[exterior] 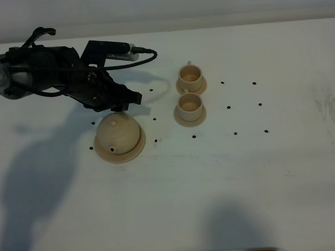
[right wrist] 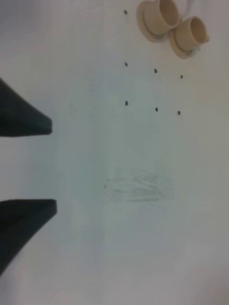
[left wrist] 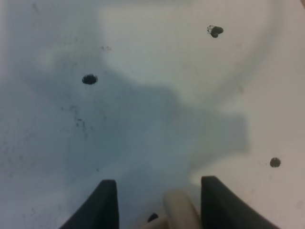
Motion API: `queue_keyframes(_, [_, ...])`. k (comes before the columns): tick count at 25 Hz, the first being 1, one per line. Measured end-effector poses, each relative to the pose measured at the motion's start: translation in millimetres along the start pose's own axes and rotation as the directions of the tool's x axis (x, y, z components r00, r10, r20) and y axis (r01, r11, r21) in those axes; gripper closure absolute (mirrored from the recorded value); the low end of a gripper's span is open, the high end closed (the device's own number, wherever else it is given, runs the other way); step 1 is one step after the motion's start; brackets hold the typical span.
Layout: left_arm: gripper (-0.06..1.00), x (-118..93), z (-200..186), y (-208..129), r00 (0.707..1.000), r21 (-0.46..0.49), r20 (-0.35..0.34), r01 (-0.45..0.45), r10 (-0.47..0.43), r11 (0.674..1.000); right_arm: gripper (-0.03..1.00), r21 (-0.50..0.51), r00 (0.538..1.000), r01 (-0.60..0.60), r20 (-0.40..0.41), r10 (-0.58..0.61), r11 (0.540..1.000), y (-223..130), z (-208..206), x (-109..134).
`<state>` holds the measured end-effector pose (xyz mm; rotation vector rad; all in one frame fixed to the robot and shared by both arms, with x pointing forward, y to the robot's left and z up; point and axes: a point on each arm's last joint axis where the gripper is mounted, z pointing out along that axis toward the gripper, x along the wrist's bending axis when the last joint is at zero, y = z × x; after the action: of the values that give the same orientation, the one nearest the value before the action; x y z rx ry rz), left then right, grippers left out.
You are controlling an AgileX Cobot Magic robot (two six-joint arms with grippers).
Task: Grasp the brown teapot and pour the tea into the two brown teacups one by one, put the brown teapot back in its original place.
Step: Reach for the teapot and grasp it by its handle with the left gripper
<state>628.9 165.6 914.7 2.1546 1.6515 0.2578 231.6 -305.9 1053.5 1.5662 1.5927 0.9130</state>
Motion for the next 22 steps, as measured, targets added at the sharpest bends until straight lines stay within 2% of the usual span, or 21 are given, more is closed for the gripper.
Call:
queue_keyframes(14, [0.48,1.5,0.3,4.1,0.997,-0.044,-0.019,-0.076,0.075,0.996,0.66,0.000,1.000,0.000,0.000,0.000,1.000,0.0,0.0,0.0])
queue_keyframes(22, [0.48,1.6,0.3,3.8,0.996,-0.041,-0.020,-0.083,0.082,0.996,0.66,0.000,1.000,0.000,0.000,0.000,1.000,0.0,0.0,0.0])
